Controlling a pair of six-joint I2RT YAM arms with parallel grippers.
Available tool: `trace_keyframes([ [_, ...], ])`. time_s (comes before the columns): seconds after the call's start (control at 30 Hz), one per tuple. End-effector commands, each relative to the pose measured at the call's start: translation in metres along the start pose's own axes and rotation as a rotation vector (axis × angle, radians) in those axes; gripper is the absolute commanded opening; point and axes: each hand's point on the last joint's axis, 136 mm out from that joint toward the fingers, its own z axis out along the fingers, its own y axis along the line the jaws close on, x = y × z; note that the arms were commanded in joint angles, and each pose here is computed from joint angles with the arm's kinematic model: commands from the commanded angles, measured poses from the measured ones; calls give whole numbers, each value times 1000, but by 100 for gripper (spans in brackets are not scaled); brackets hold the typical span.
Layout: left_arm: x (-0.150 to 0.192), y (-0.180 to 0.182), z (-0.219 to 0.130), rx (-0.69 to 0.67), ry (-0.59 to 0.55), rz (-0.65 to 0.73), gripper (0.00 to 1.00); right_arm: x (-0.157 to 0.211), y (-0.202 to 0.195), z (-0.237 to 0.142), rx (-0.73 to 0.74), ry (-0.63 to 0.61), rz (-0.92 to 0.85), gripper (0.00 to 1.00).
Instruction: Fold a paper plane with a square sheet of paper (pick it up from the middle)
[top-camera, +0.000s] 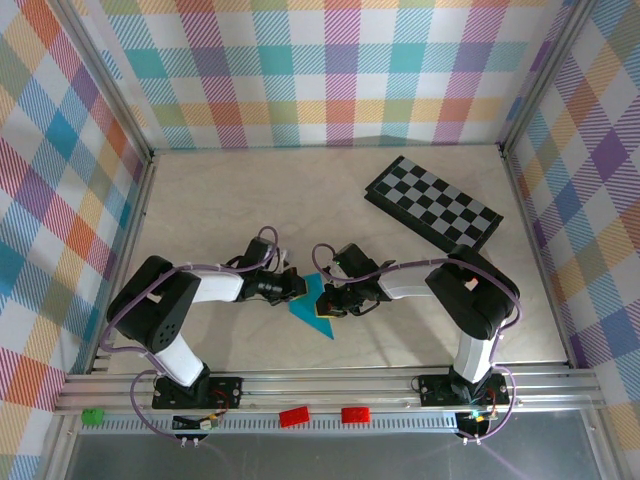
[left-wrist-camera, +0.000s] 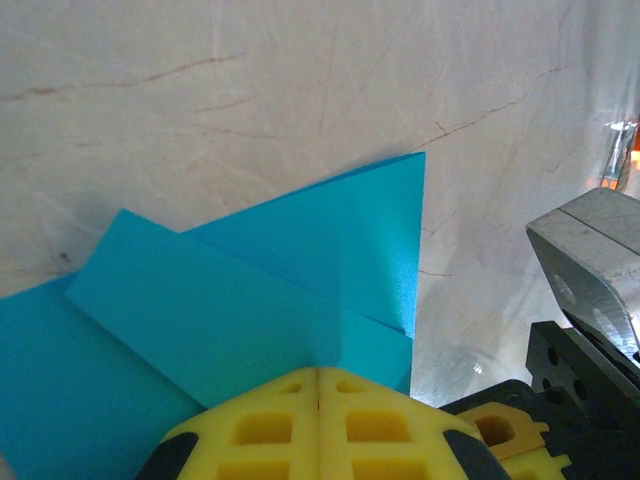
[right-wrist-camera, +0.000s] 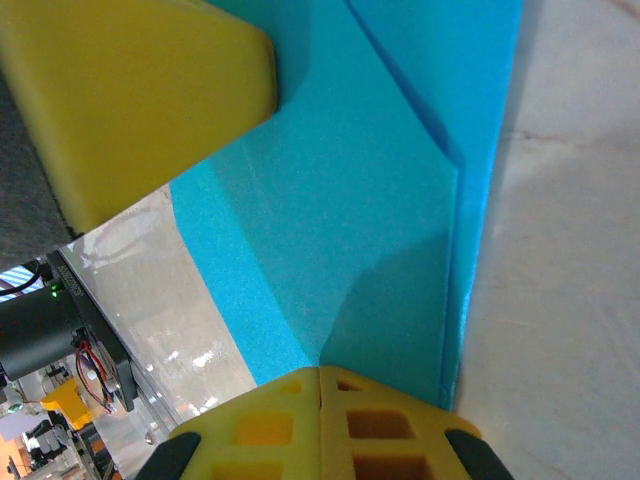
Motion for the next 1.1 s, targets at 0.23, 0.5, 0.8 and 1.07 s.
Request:
trace_keyframes([
  [0.23, -46, 38, -22, -142, -116, -14, 0, 42, -55, 7, 163, 94, 138, 0],
  [0.5, -52, -36, -53, 5, -172, 67, 0, 37, -50, 5, 158, 81, 126, 0],
  [0.8, -6, -28, -16, -13, -25, 90, 0, 26, -32, 1, 119, 55, 104, 1],
  [1.07, -3, 15, -1, -156, -9, 72, 0, 10, -7, -9, 84, 23, 56, 2],
])
